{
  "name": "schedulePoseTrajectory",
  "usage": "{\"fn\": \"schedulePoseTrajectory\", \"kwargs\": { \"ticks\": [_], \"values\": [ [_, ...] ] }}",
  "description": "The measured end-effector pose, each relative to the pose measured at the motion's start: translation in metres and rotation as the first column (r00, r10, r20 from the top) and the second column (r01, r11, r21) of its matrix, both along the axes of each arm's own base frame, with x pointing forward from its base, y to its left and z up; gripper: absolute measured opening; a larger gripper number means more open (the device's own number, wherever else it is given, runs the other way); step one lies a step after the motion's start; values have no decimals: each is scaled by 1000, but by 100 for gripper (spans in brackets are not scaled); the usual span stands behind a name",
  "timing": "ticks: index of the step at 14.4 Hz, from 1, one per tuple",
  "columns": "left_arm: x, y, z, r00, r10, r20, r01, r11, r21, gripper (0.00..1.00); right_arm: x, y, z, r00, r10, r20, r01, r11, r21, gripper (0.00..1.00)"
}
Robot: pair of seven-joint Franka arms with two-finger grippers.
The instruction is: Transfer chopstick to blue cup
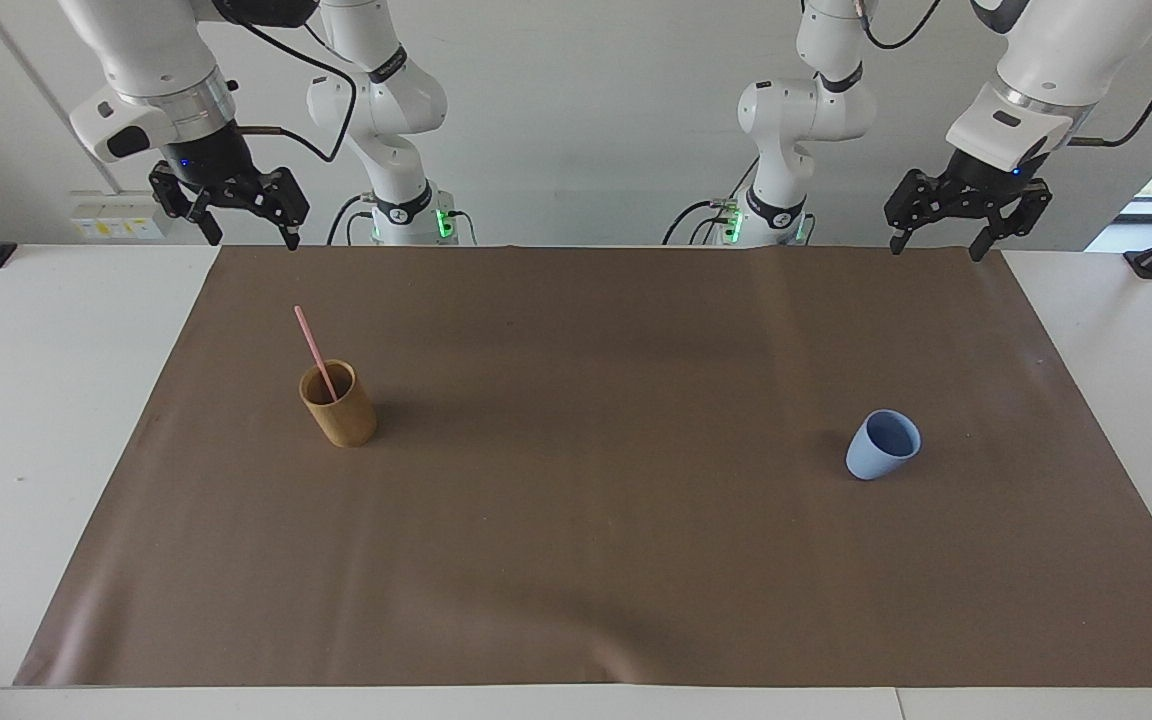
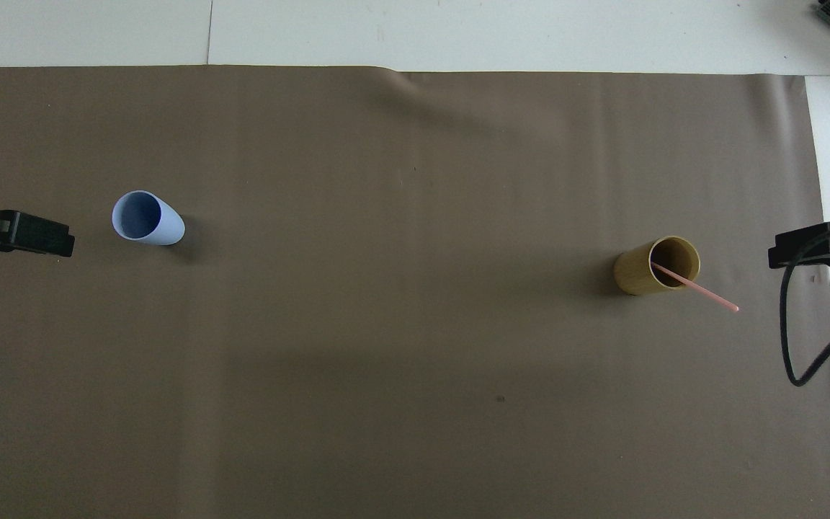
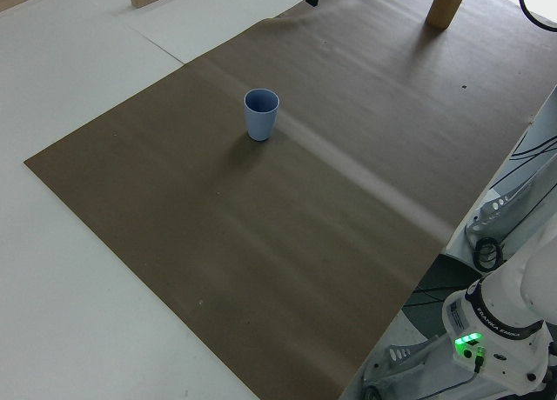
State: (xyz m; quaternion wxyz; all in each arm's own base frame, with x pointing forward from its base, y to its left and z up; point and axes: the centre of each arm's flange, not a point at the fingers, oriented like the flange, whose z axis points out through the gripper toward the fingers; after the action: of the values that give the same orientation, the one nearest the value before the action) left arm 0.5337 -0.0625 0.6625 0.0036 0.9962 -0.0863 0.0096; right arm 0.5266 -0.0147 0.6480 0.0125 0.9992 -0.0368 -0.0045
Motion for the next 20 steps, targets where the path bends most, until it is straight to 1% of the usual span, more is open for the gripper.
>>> {"fn": "schedulePoseTrajectory", "kwargs": {
  "ticks": [11,20],
  "values": [
    [0,0,0,999,-34,0,34,999,0,100,0,-1,0,1000,-1,0,1,1000,0,100],
    [0,0,0,999,-35,0,35,999,0,100,0,-1,0,1000,-2,0,2,1000,0,100]
  ]
}}
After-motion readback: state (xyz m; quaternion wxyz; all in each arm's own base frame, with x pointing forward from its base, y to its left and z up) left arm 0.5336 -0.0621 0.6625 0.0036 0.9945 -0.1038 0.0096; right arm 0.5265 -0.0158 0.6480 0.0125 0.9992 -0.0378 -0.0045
